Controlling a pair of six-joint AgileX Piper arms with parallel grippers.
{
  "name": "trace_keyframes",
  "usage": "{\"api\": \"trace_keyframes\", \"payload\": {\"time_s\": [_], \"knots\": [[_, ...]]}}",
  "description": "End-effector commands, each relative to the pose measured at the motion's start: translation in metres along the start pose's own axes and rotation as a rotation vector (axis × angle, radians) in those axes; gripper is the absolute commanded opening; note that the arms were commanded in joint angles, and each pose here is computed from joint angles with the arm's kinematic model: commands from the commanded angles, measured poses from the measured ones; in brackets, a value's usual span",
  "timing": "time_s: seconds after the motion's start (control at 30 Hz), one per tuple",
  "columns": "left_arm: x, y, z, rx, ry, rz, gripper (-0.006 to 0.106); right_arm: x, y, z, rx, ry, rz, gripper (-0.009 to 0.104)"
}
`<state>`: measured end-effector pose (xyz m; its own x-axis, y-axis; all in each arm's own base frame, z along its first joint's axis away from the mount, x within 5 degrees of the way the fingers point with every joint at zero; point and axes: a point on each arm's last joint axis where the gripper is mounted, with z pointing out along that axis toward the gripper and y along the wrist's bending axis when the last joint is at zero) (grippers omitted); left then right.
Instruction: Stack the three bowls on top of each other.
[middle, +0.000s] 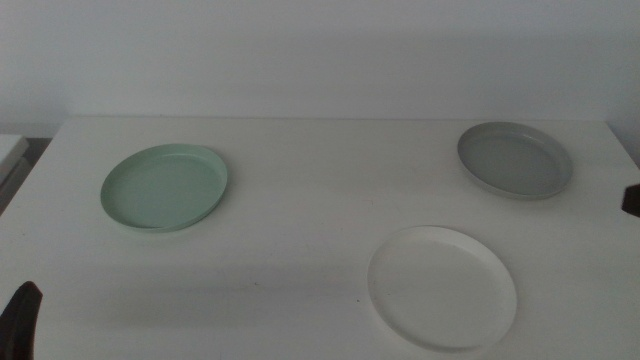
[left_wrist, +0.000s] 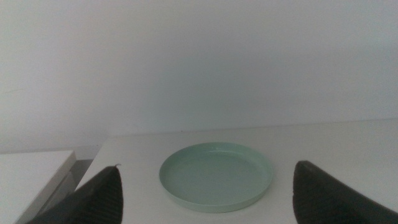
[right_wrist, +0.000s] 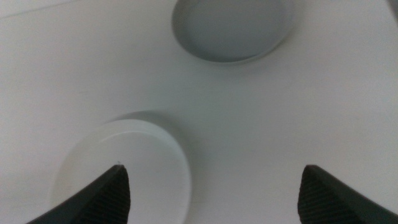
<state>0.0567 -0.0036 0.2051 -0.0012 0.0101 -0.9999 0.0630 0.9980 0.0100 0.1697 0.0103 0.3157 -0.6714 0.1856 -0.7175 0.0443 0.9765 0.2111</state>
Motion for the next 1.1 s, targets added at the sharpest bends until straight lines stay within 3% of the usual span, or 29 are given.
{"api": "trace_keyframes", "payload": {"time_s": [0.0,0.27,0.47,0.8,1.07], "knots": [[-0.002,0.0,0.0,0.004,-0.019,-0.013,0.094,-0.009,0.003,0.003,-0.024,0.01,0.003,0.091],[-0.002,0.0,0.0,0.004,-0.019,-0.013,0.094,-0.038,0.01,0.053,-0.029,0.319,0.039,0.091],[-0.002,0.0,0.0,0.004,-0.019,-0.013,0.094,-0.02,0.025,0.115,-0.029,0.523,0.007,0.091],[-0.002,0.0,0.0,0.004,-0.019,-0.013,0.094,0.016,0.037,0.194,0.012,0.649,0.039,0.068],[-0.002,0.0,0.0,0.004,-0.019,-0.013,0.094,0.036,0.031,0.221,0.052,0.731,0.062,0.059]]}}
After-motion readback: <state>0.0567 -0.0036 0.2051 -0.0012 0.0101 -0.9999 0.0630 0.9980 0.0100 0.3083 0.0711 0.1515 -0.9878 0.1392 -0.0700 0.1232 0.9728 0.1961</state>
